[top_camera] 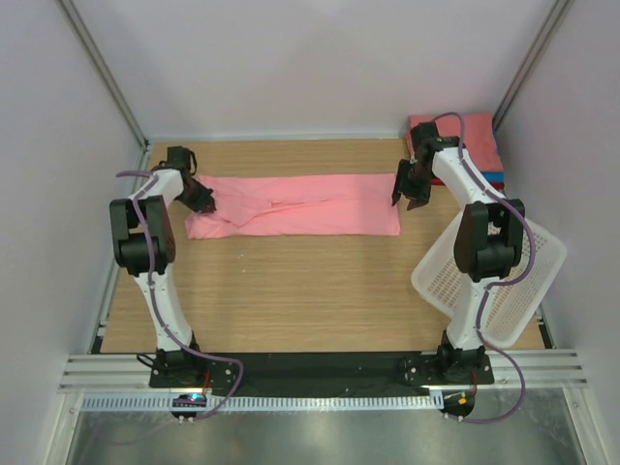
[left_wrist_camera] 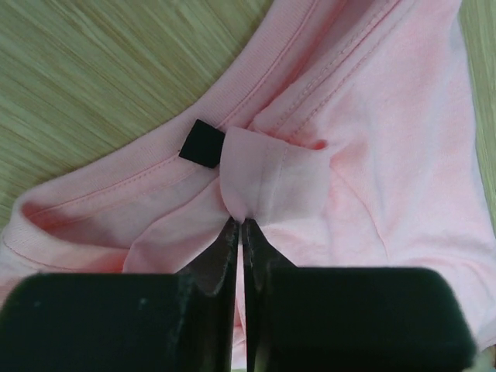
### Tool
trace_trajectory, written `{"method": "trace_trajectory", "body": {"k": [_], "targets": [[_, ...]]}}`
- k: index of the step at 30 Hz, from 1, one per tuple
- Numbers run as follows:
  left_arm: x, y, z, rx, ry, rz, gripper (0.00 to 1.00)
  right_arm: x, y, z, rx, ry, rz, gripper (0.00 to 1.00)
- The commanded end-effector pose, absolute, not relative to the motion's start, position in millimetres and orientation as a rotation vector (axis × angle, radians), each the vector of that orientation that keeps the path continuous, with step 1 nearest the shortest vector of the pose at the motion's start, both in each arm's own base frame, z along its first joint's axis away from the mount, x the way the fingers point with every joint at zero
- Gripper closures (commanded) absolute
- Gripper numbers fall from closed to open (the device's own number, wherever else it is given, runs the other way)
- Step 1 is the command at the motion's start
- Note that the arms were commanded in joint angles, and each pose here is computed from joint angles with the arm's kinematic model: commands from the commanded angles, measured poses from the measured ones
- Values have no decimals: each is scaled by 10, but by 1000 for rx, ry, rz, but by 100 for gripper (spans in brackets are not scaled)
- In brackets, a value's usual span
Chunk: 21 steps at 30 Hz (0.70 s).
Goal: Fold and stack the t-shirts
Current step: Fold the tshirt
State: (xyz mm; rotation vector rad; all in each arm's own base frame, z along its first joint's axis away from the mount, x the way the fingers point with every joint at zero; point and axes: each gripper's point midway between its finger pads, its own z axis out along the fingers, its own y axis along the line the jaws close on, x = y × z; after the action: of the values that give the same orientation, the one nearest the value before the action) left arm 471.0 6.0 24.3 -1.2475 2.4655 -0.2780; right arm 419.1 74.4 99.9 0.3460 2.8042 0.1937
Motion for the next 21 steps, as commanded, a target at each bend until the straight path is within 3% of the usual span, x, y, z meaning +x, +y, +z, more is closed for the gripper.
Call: {"method": "trace_trajectory", "body": {"k": [1,21], "targets": [[4828,80,363,-1208,2451,-261,97,4290,754,1145,355,2755,195,50],[5243,-172,650,-1067,2448,-274,100,4319,790,1117,363,2751,217,49]]}}
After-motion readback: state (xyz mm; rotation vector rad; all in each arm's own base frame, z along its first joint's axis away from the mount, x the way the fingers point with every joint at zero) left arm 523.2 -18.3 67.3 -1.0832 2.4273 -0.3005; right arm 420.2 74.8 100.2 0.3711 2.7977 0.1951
